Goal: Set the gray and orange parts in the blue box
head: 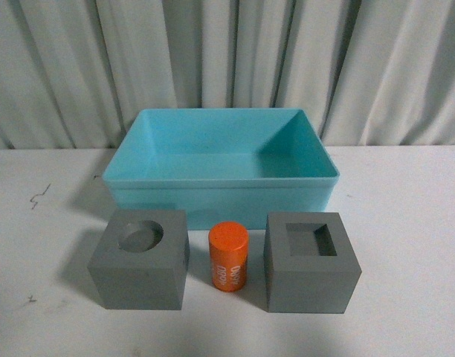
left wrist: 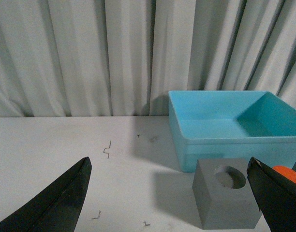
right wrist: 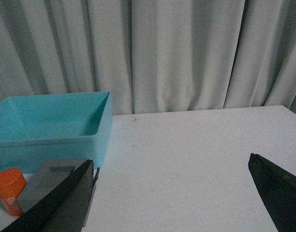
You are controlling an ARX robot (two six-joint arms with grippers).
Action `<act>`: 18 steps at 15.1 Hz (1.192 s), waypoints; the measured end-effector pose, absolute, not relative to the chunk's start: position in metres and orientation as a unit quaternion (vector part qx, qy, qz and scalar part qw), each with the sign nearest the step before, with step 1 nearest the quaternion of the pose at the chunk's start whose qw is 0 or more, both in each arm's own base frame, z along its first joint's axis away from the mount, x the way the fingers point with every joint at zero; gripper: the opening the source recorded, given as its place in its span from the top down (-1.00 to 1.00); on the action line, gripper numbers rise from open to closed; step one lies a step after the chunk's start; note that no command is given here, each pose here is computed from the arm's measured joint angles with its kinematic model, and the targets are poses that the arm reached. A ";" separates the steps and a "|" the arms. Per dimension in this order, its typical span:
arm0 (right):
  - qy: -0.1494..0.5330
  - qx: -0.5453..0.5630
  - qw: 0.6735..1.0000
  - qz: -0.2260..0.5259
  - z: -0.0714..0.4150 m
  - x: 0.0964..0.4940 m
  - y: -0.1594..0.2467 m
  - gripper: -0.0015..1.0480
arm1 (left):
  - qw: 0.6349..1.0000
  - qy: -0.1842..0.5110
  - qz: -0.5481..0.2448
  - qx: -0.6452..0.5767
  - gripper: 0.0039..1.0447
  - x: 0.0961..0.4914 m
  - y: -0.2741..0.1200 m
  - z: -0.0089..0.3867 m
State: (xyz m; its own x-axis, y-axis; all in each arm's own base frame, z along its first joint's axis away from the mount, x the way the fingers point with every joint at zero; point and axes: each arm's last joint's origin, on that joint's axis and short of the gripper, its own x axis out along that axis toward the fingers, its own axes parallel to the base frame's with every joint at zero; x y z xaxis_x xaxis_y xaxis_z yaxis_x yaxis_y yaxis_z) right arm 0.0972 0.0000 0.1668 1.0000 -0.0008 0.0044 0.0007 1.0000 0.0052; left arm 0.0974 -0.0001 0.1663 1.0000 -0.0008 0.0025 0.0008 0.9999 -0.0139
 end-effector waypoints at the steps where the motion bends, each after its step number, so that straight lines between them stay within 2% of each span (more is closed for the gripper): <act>1: -0.002 0.003 1.000 0.000 0.167 0.097 0.000 -0.87 | 1.000 -0.001 0.000 -0.007 -0.88 0.097 0.000 0.166; 18: -0.002 0.003 1.000 0.000 0.167 0.097 0.000 -0.87 | 1.000 -0.001 0.000 -0.007 -0.88 0.097 0.000 0.166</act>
